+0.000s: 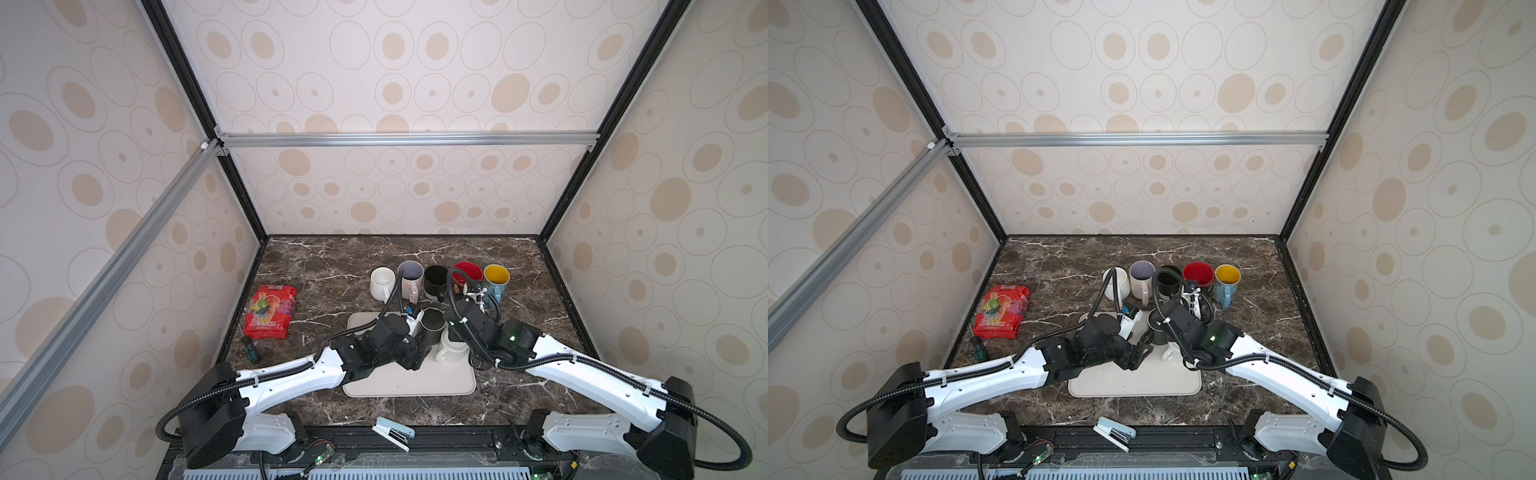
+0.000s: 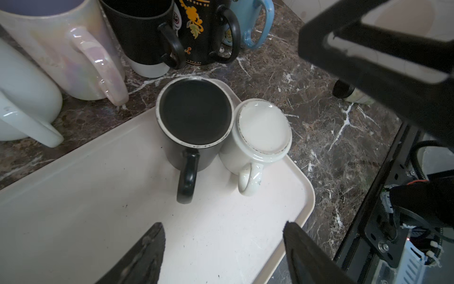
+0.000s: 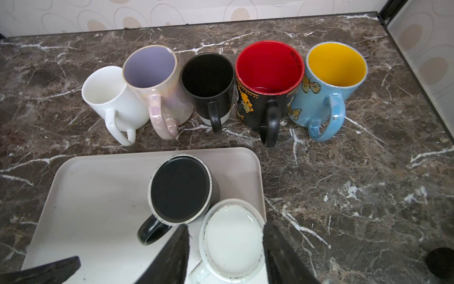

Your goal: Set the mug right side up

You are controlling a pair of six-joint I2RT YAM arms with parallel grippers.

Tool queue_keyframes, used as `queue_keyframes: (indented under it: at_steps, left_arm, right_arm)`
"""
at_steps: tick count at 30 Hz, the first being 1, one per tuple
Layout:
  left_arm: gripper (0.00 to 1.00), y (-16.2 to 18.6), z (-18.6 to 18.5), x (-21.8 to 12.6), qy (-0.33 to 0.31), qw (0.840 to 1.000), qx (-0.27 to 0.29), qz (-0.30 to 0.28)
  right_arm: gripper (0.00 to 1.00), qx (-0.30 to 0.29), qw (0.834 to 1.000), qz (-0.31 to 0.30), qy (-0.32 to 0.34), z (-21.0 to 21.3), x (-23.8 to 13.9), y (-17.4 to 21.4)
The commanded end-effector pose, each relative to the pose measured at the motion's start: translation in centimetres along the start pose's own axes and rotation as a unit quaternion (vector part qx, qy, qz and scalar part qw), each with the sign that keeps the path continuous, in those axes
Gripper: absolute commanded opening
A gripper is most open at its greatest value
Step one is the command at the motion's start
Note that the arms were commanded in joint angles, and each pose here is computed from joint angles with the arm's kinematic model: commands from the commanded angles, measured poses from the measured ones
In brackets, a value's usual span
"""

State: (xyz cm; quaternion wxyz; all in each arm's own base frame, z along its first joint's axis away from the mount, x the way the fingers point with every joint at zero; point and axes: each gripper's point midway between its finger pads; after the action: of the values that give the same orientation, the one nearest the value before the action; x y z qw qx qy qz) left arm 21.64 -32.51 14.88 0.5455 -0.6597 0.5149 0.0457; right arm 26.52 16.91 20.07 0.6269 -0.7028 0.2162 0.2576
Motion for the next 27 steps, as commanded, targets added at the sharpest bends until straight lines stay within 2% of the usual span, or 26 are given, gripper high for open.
queue_keyframes:
  at_steps: [1,6,16,27]
  left_arm:
    - [0.81,-0.7,-1.3,0.4,0.000,0.999,0.034,0.002]
    - [0.80,0.3,-2.9,1.8,0.007,0.998,0.061,0.021]
    - [0.63,1.8,-4.2,5.5,0.005,0.994,0.096,0.060]
    - [0.54,3.3,-4.0,9.0,-0.005,0.991,0.094,0.090]
  right_arm:
    - [0.51,0.030,0.999,0.001,0.024,-1.9,-0.1,0.7]
    - [0.51,0.041,0.998,0.008,0.039,-3.3,-0.3,1.5]
    - [0.53,0.053,0.998,-0.002,0.042,-4.8,-0.9,2.6]
    - [0.52,0.050,0.998,0.002,0.045,-5.3,-0.5,3.9]
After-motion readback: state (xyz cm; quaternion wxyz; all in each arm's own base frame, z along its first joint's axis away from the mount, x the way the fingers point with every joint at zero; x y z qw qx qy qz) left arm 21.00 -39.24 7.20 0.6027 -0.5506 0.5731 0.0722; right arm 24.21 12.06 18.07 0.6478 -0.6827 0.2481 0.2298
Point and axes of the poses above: each gripper's point midway between its finger pads, its own x axis out along the fingers, its own z axis along the line the jaws close on, y = z × x, and after that the axes turned 13 degrees about -x, right-handed
